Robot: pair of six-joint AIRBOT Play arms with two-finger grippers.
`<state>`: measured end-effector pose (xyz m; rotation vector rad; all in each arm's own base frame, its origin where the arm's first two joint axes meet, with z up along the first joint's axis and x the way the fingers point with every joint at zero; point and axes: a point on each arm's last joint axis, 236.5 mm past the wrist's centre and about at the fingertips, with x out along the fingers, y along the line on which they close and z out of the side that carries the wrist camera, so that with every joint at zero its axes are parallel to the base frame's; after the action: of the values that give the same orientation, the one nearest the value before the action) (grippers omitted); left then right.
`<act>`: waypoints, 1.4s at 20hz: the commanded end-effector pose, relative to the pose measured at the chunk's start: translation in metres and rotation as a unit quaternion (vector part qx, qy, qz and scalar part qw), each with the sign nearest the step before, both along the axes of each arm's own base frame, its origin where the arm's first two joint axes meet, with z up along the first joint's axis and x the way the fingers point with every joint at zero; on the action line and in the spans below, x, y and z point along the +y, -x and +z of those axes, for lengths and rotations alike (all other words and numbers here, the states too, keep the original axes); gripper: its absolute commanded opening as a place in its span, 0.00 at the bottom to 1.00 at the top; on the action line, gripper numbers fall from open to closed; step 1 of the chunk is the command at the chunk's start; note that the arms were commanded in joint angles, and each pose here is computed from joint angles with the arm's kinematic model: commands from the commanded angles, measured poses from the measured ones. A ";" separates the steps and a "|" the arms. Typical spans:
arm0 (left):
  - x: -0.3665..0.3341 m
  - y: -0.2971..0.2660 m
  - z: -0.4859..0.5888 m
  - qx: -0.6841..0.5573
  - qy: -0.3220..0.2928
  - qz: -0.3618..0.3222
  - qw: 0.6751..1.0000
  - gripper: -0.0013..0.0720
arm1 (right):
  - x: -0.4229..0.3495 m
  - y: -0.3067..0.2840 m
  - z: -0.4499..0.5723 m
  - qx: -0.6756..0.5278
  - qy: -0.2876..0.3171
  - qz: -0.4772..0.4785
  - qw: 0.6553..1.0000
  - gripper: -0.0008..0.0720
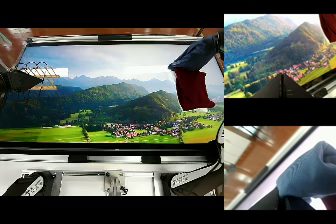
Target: Fold the shirts.
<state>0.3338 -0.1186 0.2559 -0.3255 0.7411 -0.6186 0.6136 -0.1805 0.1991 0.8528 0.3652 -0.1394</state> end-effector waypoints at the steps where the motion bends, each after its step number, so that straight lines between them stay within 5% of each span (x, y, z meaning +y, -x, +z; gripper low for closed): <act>1: -0.003 0.002 0.000 0.002 0.001 -0.005 1.000 0.06 | -0.030 0.058 -0.028 0.131 0.034 -0.018 0.991 0.10; 8: -0.005 0.003 0.000 0.002 0.002 -0.007 1.000 0.06 | -0.054 0.168 -0.094 0.387 0.069 -0.049 0.918 0.10; 13: -0.005 0.003 0.000 0.002 0.002 -0.007 1.000 0.06 | -0.024 0.188 -0.163 0.469 0.012 -0.039 0.882 0.10; 20: -0.005 0.003 0.000 0.002 0.002 -0.007 1.000 0.06 | 0.003 0.183 -0.193 0.465 -0.045 -0.023 0.884 0.12; 22: -0.005 0.002 0.000 0.002 0.002 -0.007 1.000 0.06 | 0.003 0.184 -0.194 0.466 -0.036 -0.015 0.884 0.78; 25: -0.004 0.001 0.001 0.000 0.002 -0.005 1.000 0.06 | -0.006 0.192 -0.167 0.461 -0.001 -0.016 0.887 0.81; 28: -0.003 -0.004 0.002 -0.005 0.005 0.002 1.000 0.06 | -0.052 0.206 -0.089 0.414 0.078 -0.124 0.898 0.81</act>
<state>0.3337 -0.1228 0.2567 -0.3282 0.7400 -0.6287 0.4223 -0.1992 0.0572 0.7236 1.1721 -0.6317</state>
